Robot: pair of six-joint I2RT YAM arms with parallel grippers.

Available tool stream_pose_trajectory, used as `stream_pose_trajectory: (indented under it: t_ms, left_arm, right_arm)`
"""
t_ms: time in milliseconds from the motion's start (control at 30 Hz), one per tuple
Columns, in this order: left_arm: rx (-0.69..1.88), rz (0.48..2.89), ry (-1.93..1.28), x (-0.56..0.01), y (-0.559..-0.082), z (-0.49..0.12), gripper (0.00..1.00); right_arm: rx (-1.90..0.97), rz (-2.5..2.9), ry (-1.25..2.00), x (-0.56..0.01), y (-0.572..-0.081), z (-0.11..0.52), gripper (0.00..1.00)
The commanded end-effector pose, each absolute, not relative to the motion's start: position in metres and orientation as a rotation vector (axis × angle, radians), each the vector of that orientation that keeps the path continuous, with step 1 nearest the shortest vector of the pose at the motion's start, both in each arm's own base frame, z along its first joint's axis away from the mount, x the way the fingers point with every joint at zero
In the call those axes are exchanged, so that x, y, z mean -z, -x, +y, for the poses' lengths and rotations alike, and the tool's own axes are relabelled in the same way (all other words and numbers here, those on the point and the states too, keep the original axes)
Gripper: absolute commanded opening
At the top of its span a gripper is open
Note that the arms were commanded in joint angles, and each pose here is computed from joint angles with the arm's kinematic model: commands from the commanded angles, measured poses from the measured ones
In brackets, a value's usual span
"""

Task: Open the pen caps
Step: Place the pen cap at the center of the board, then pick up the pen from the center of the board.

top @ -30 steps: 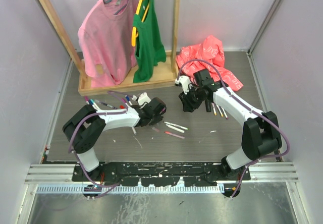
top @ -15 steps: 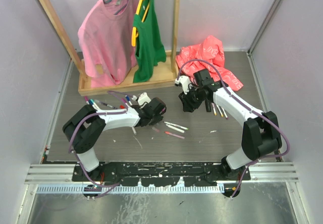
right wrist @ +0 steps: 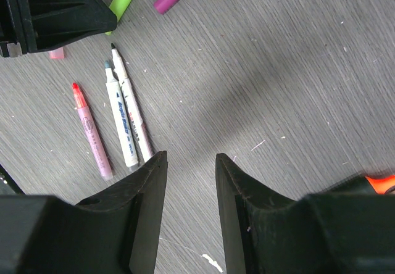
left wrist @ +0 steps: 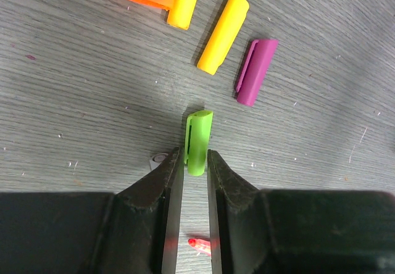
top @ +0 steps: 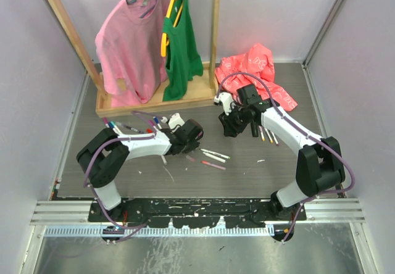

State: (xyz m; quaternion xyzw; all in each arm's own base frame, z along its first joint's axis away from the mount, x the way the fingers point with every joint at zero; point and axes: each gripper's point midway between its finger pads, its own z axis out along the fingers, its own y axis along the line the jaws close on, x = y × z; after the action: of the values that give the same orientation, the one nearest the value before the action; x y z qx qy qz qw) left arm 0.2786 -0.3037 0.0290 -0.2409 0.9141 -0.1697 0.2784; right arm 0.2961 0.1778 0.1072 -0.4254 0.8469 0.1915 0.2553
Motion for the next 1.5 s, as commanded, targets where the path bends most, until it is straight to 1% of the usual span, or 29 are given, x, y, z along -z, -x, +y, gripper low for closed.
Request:
stream_pose_trajectory:
  t_ms: [0,233,367,567,700,767,833,1000,1100,1133,1167,1267,1467]
  left_arm:
    - [0.482,2.412,0.655,-0.044,-0.285,-0.309,0.23]
    - [0.562,2.360,0.632,-0.071,-0.287,-0.310,0.33]
    - [0.664,2.287,0.596,-0.100,-0.288,-0.312,0.42]
    - [0.772,2.190,0.493,-0.138,-0.283,-0.307,0.47]
    - [0.770,2.124,0.373,-0.144,-0.273,-0.288,0.50]
    - [0.783,2.049,0.318,-0.156,-0.267,-0.273,0.53]
    - [0.744,2.020,0.267,-0.152,-0.259,-0.254,0.59]
    - [0.525,2.053,0.203,-0.131,-0.235,-0.195,0.80]
    - [0.409,2.090,0.201,-0.123,-0.227,-0.166,0.86]
    - [0.383,2.102,0.205,-0.121,-0.225,-0.159,0.90]
    - [0.359,2.120,0.209,-0.118,-0.223,-0.153,0.92]
    - [0.322,2.170,0.218,-0.111,-0.224,-0.143,0.93]
    - [0.312,2.311,0.167,-0.091,-0.230,-0.151,0.92]
  right_arm:
    - [-0.526,2.229,1.134,-0.124,-0.301,0.182,0.43]
    - [-0.531,2.228,1.136,-0.124,-0.301,0.182,0.43]
    - [-0.536,2.228,1.136,-0.124,-0.300,0.182,0.43]
    - [-0.536,2.215,1.139,-0.127,-0.300,0.183,0.43]
    - [-0.536,2.204,1.138,-0.131,-0.300,0.183,0.43]
    - [-0.539,2.197,1.140,-0.132,-0.299,0.184,0.43]
    - [-0.541,2.194,1.141,-0.133,-0.299,0.184,0.43]
    - [-0.542,2.193,1.142,-0.133,-0.299,0.184,0.43]
    - [-0.545,2.193,1.146,-0.132,-0.299,0.184,0.43]
    - [-0.544,2.195,1.145,-0.132,-0.299,0.184,0.43]
    - [-0.545,2.196,1.146,-0.131,-0.299,0.184,0.43]
    - [-0.551,2.201,1.148,-0.129,-0.298,0.185,0.43]
    - [-0.551,2.203,1.150,-0.128,-0.298,0.185,0.43]
